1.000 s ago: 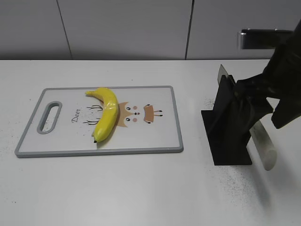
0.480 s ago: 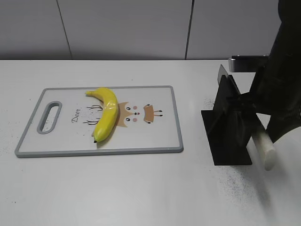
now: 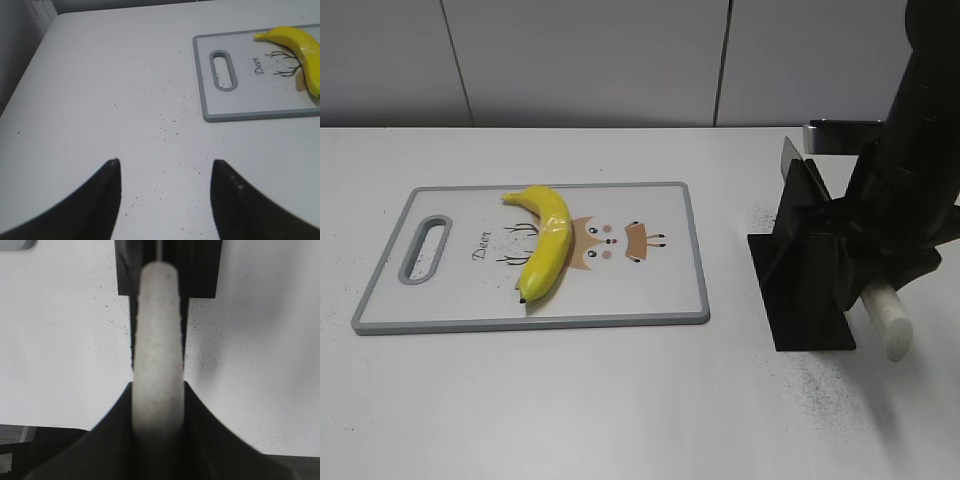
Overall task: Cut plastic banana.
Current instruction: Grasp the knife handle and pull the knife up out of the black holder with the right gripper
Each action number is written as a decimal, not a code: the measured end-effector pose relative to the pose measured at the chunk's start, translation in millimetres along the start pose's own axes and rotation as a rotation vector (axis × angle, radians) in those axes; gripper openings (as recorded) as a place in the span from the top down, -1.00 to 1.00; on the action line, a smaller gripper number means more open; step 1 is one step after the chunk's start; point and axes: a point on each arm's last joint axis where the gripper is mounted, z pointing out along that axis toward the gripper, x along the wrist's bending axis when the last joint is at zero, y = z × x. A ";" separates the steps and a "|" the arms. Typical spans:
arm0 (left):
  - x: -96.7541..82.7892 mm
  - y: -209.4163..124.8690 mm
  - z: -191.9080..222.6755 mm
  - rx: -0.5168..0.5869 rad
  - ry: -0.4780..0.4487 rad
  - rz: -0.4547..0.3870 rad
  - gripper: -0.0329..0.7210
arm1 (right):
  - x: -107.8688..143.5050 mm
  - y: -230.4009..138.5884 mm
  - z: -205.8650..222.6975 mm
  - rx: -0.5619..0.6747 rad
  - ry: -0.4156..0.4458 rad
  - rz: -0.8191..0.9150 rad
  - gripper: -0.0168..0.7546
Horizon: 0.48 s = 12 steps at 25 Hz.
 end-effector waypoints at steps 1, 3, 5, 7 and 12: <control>0.0 0.0 0.0 0.000 0.000 0.001 -0.50 | 0.0 0.0 0.0 0.000 0.000 0.003 0.55; 0.0 0.0 0.0 0.000 0.000 0.000 -0.50 | 0.0 -0.2 -0.5 -0.002 0.001 0.009 0.55; 0.0 0.0 0.0 0.000 0.000 0.000 -0.50 | 0.1 -1.2 -3.4 -0.011 0.004 0.016 0.55; 0.0 0.0 0.0 0.000 0.000 0.001 -0.50 | -0.5 -3.2 -9.5 -0.031 0.010 0.023 0.55; 0.0 0.0 0.0 0.000 0.000 -0.001 -0.50 | -3.7 -11.3 -30.8 -0.103 0.018 0.032 0.55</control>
